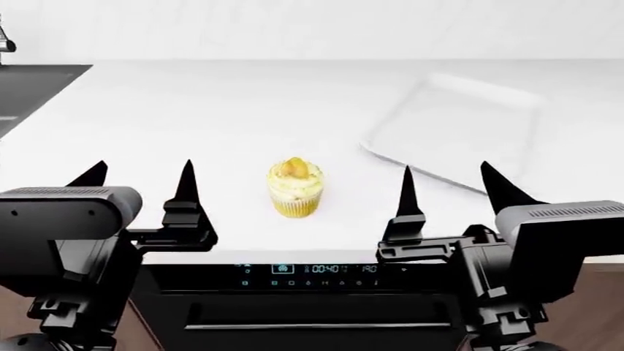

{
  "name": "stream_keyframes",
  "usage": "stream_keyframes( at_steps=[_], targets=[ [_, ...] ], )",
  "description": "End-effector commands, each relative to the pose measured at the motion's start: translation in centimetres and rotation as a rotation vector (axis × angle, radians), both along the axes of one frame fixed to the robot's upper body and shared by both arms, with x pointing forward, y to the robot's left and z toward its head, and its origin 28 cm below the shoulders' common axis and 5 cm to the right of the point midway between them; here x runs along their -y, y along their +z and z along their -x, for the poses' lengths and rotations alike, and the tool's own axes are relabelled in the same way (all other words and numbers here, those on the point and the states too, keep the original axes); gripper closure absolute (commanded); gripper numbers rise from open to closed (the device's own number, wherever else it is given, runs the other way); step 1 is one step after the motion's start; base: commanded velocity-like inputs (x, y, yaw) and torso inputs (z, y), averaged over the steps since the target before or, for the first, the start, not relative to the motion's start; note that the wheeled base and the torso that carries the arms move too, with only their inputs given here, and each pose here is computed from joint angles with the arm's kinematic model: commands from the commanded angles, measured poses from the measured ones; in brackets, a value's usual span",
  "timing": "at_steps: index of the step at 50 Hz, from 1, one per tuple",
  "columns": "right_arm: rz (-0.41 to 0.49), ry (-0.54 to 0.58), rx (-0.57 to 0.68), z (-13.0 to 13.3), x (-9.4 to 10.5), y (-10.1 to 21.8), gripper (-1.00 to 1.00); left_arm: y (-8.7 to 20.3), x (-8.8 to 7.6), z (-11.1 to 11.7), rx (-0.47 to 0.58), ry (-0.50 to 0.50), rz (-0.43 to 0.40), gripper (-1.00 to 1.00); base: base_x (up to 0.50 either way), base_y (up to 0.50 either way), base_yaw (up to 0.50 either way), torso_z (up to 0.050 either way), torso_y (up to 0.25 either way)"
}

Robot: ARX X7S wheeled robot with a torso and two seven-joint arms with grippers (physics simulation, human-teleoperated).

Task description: Pick up the bowl with donut and place it on the tray. Pick up the cupcake and place it on the tray.

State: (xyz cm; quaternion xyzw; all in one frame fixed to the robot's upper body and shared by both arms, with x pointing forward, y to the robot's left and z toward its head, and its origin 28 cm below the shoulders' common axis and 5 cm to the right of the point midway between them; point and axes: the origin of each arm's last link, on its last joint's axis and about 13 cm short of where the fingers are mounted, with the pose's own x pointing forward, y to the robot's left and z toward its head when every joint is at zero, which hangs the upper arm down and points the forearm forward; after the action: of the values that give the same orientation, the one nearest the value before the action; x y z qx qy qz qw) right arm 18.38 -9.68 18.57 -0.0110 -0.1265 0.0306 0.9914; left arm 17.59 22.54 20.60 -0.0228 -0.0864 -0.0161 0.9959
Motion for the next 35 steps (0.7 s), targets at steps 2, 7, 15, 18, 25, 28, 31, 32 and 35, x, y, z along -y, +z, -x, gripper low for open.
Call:
stream_keyframes(
  at_steps=[2,7,15,18,25,28,31,32,35],
  targets=[
    [-0.005,0.001,0.001,0.01,0.05,0.01,-1.0,0.02,0.03,0.05,-0.002,-0.005,0.003,-1.0,0.19,-0.5,0.0,0.0,0.0],
    [-0.005,0.0,0.001,-0.01,0.06,0.0,-1.0,0.0,0.05,0.06,-0.003,-0.007,0.004,-1.0,0.18,-0.5,0.0,0.0,0.002],
    [0.005,0.0,0.008,0.01,0.11,-0.1,-1.0,0.01,0.06,0.07,-0.004,-0.009,0.006,-1.0,0.25,-0.44,0.0,0.0,0.0],
    [0.002,-0.005,0.013,0.06,0.18,-0.09,-1.0,-0.01,0.07,0.09,-0.004,-0.01,0.005,-1.0,0.5,0.0,0.0,0.0,0.0],
    [-0.008,-0.001,0.015,0.07,0.17,-0.1,-1.0,-0.04,0.08,0.13,-0.004,-0.011,0.004,-1.0,0.5,-0.03,0.0,0.0,0.001],
    [-0.016,0.006,0.016,0.04,0.11,-0.1,-1.0,-0.05,0.1,0.18,-0.004,-0.013,0.004,-1.0,0.44,-0.15,0.0,0.0,0.003],
    [-0.006,0.021,0.021,0.03,-0.07,-0.03,-1.0,0.02,0.1,0.34,-0.002,-0.016,0.005,-1.0,0.0,0.0,0.0,0.0,0.008],
    [-0.004,0.022,0.021,0.02,-0.07,-0.05,-1.0,0.03,0.11,0.44,-0.001,-0.019,0.005,-1.0,0.0,0.0,0.0,0.0,0.0],
    [-0.002,0.022,0.025,0.02,-0.07,-0.05,-1.0,0.03,0.19,0.83,0.001,-0.032,0.002,-1.0,0.0,0.0,0.0,0.0,0.0]
  ],
)
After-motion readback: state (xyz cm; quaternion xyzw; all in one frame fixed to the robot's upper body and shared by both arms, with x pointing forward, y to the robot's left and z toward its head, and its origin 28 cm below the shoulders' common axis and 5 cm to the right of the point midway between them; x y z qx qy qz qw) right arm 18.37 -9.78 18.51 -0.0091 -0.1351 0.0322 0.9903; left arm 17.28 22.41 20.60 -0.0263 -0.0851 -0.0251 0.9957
